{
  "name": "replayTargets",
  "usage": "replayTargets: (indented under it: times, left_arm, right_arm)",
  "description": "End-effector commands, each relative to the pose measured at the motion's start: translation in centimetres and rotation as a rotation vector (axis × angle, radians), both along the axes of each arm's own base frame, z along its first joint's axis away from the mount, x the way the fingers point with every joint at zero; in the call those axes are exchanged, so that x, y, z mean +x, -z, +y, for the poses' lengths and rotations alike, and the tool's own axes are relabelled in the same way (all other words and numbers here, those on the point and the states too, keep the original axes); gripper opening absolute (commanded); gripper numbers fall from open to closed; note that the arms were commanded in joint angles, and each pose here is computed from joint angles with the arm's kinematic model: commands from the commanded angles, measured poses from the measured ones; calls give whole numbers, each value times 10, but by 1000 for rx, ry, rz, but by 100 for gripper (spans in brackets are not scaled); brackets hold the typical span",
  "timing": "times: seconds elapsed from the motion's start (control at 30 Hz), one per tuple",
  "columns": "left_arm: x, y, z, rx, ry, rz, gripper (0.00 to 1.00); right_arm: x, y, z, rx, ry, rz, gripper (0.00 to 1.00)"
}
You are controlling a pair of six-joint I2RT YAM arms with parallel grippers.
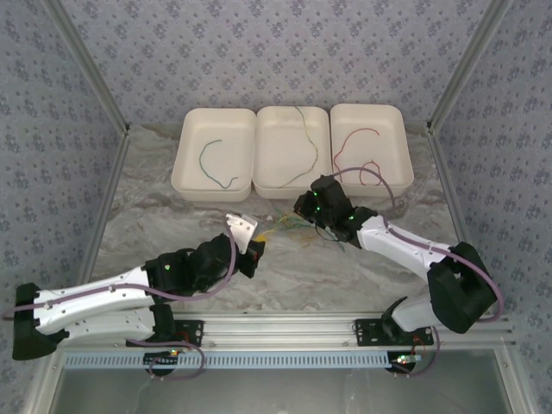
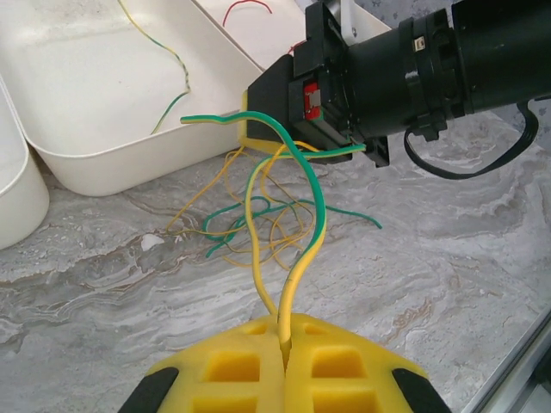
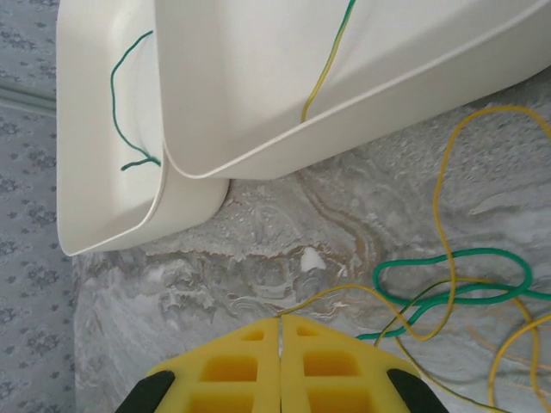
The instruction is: Untangle the cables
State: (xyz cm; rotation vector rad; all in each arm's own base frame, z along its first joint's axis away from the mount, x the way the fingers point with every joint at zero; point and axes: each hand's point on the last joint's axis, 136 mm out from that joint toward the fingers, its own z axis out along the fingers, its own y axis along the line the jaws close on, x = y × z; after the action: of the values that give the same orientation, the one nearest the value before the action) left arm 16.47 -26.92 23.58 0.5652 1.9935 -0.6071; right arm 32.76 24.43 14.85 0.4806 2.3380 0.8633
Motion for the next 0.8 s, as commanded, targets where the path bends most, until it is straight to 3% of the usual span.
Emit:
replayTargets:
  times: [0.0, 0.5, 0.77]
  left_arm:
    - [0, -5, 6, 3, -21, -11, 0]
    - [-5, -7, 34, -11, -49, -10, 0]
    - [-12, -8, 55, -10, -54, 16, 0]
  right_arm:
    - [6, 2, -17, -76, 28, -3, 0]
    - [3, 1, -19, -115, -2, -17, 0]
    - [11, 4, -51, -150, 52, -5, 0]
